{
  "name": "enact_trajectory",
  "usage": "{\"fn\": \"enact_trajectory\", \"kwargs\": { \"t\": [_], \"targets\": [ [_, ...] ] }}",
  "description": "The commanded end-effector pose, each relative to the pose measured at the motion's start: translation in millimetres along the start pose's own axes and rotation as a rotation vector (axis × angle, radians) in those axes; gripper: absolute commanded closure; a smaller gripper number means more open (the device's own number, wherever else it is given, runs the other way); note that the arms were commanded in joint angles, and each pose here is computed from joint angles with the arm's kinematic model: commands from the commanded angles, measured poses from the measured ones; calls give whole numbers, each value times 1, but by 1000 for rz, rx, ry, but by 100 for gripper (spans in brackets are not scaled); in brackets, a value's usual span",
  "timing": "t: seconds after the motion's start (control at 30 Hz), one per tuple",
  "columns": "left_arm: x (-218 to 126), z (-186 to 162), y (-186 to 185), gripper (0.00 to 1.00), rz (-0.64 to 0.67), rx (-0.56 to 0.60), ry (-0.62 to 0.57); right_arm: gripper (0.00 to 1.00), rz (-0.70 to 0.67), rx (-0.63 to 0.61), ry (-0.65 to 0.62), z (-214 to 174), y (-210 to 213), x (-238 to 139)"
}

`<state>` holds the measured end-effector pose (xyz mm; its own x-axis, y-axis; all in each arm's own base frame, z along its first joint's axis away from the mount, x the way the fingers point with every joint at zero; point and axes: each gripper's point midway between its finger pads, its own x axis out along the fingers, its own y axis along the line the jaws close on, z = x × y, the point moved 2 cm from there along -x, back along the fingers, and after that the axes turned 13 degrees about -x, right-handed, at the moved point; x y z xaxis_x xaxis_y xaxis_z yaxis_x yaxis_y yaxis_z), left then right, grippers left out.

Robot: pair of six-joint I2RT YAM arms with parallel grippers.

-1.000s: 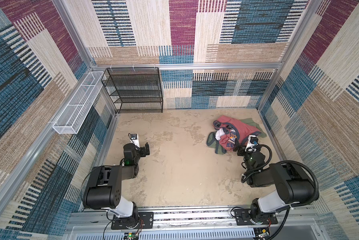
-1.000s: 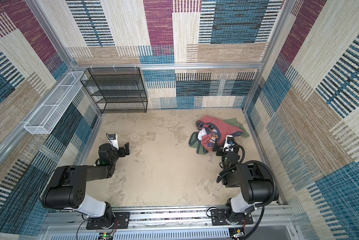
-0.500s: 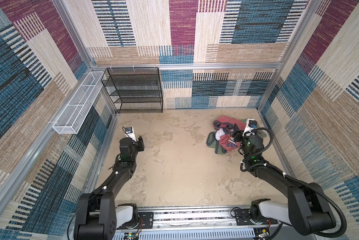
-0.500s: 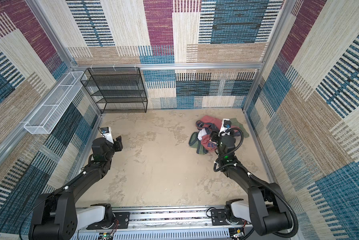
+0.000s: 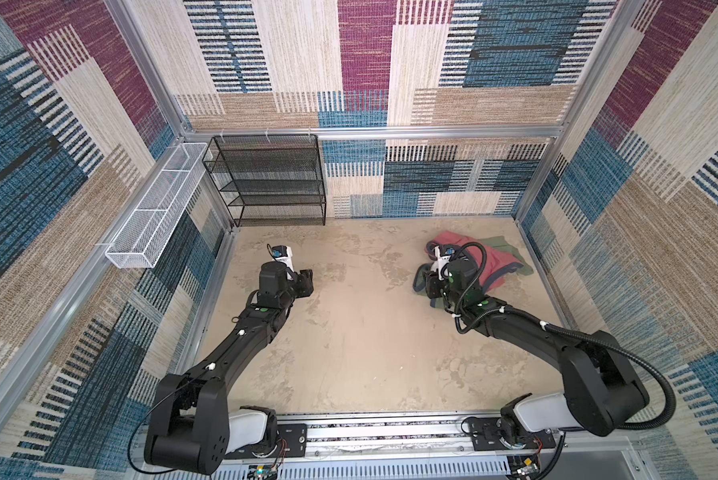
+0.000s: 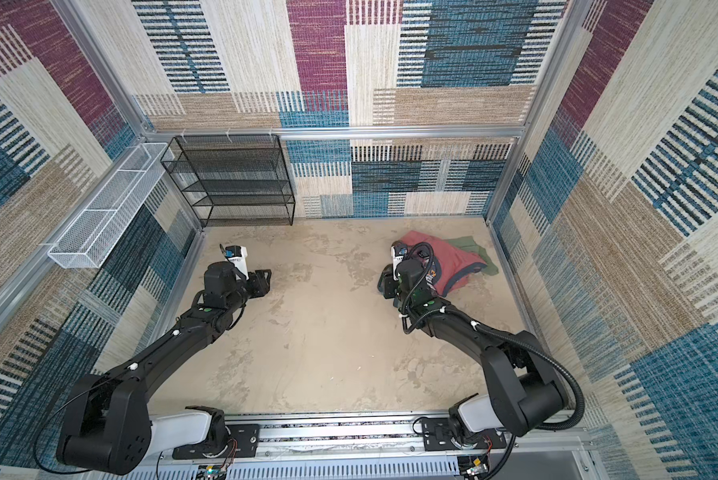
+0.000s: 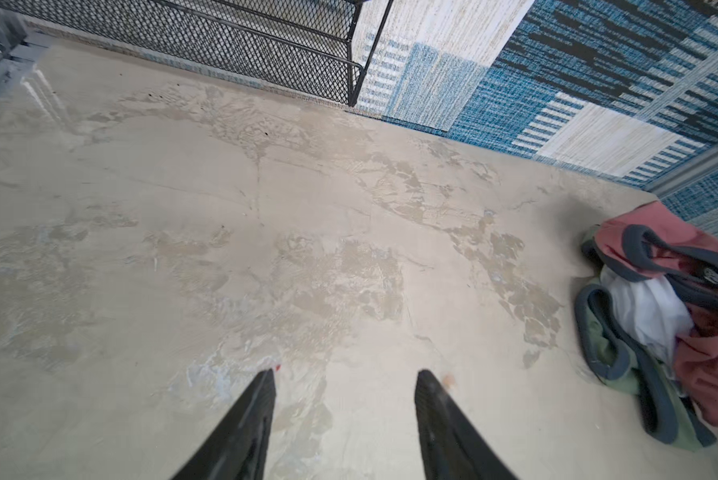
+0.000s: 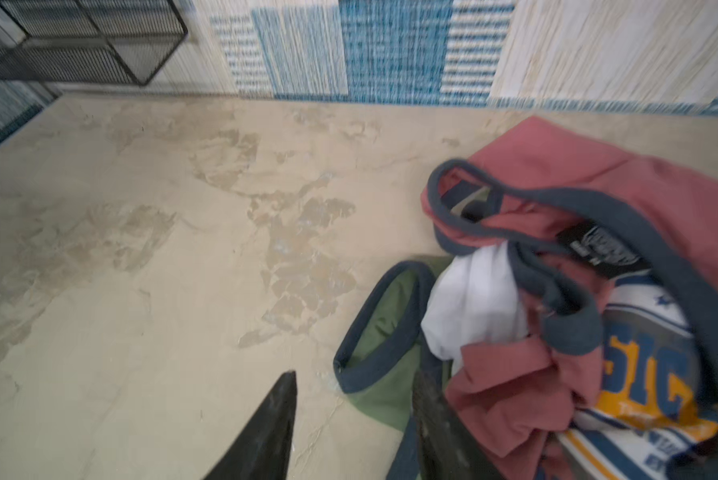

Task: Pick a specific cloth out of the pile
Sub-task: 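Lower the right gripper onto the green shirt's grey-trimmed edge and grasp it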

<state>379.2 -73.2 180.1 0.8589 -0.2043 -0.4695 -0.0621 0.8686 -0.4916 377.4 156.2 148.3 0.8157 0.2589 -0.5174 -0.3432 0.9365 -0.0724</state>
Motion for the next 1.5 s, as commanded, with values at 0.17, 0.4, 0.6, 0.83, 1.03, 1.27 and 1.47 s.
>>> {"fn": "enact_trajectory", "kwargs": {
  "t": [0.17,0.4,0.6,0.83,1.03,1.27,1.47],
  "targets": [
    [5,2,-14,43,-57,-53,27,51,75,36,157,-25,17,31],
    [11,-4,-11,43,-44,-48,52,49,48,36,216,-38,15,52],
    [18,-12,-4,43,-21,-51,75,48,26,36,263,-52,14,67],
    [21,-16,-3,44,-18,-56,90,50,-42,7,301,-61,7,80],
    [16,-17,-2,45,-10,-62,100,61,-96,-27,336,-71,3,87],
    [-6,-15,0,45,11,-69,83,89,-105,-28,310,-64,1,86],
    [-32,-14,4,45,30,-78,46,100,-74,6,190,-26,4,70]
  ]
}}
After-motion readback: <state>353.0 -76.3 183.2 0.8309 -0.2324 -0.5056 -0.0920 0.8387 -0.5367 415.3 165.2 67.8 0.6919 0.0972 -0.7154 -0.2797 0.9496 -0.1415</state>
